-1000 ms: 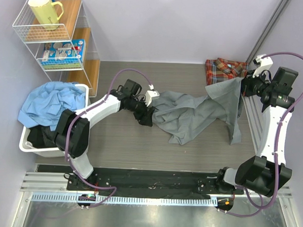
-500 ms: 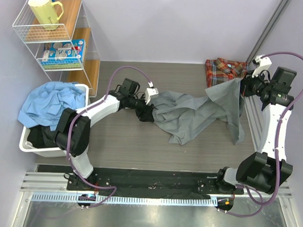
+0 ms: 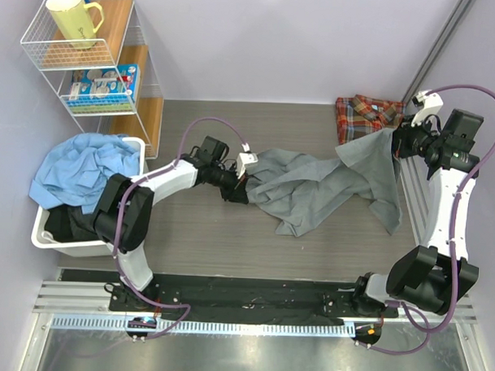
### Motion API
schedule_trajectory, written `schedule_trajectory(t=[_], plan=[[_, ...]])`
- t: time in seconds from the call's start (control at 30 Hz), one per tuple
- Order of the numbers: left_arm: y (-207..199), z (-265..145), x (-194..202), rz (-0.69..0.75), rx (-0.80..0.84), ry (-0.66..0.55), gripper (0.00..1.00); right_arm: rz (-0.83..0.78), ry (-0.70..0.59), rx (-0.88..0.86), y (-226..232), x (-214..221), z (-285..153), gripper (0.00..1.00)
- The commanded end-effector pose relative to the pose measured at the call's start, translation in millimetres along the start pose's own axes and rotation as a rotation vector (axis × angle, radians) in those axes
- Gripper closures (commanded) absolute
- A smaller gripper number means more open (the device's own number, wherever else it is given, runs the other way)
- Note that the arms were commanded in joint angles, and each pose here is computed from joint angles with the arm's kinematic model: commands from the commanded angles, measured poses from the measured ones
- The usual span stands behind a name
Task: Fold and stack the long sleeve shirts
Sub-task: Flatten the shirt out
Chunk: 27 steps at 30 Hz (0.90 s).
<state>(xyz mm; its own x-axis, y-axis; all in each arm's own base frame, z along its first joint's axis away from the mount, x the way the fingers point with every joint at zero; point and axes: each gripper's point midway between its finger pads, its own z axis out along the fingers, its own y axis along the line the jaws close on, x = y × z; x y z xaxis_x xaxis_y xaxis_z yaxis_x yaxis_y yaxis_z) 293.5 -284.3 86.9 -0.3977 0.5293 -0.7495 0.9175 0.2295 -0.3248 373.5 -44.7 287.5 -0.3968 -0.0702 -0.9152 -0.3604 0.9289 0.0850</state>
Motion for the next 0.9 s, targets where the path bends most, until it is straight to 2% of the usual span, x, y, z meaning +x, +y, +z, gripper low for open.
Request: schedule_trajectory(t=[0.0,0.1,0.2,0.23,0.27,0.33,0.37,0.43,0.47,0.57,0.7,0.73,0.8,0.83,0.87], plan=[[11.5,-7.7,-30.8,0.006,-0.071,-0.098,0.99,-0.019,-0.054,0.002,1.7,-21.8,-4.7,0.99],[26.8,-28.3,-54.0,-0.054,-0.149,-0.132,1.00,-0.017,-0.078,0.008,2.0,-32.2,-7.9,0.99],[45.8,-66.0,-89.2,-0.077,-0.253,-0.163,1.00,-0.021,-0.134,0.035,-1.4,-53.9,-12.1,0.99],[57.8,-81.4,-99.8,-0.086,-0.333,-0.164,1.00,0.009,-0.157,0.044,-1.6,-61.9,-13.2,0.99],[63.5,-107.1,-124.7,-0.073,-0.388,-0.192,1.00,-0.019,-0.225,0.068,-5.6,-85.8,-17.8,0.99],[74.6,-139.4,-152.2,-0.079,-0.489,-0.232,1.00,0.040,-0.312,0.119,-13.6,-114.8,-23.9,0.99],[79.8,-174.1,-180.8,-0.057,-0.578,-0.281,1.00,0.012,-0.415,0.141,-15.0,-150.3,-35.6,0.99],[83.5,-204.6,-203.5,-0.034,-0.663,-0.322,1.00,0.060,-0.534,0.153,-18.1,-188.6,-46.2,0.99],[77.6,-231.9,-226.2,0.006,-0.735,-0.359,1.00,0.040,-0.601,0.152,-12.3,-216.1,-61.9,0.99],[64.4,-273.2,-247.9,0.074,-0.852,-0.389,1.00,0.036,-0.721,0.115,2.1,-263.9,-87.1,0.99],[21.5,-324.9,-270.3,0.185,-0.954,-0.498,1.00,-0.014,-0.790,0.084,27.5,-292.3,-118.4,0.99],[-3.7,-345.3,-276.0,0.222,-0.977,-0.548,1.00,-0.047,-0.821,0.088,43.3,-298.1,-137.8,0.99],[-22.7,-361.8,-273.2,0.243,-1.013,-0.580,1.00,-0.109,-0.852,0.127,56.4,-298.7,-159.4,0.99],[-31.3,-369.7,-271.9,0.254,-1.031,-0.591,1.00,-0.152,-0.905,0.175,73.2,-302.7,-188.4,0.99],[-57.0,-390.3,-272.1,0.282,-1.064,-0.637,1.00,-0.165,-0.926,0.222,76.7,-299.0,-201.1,0.99]])
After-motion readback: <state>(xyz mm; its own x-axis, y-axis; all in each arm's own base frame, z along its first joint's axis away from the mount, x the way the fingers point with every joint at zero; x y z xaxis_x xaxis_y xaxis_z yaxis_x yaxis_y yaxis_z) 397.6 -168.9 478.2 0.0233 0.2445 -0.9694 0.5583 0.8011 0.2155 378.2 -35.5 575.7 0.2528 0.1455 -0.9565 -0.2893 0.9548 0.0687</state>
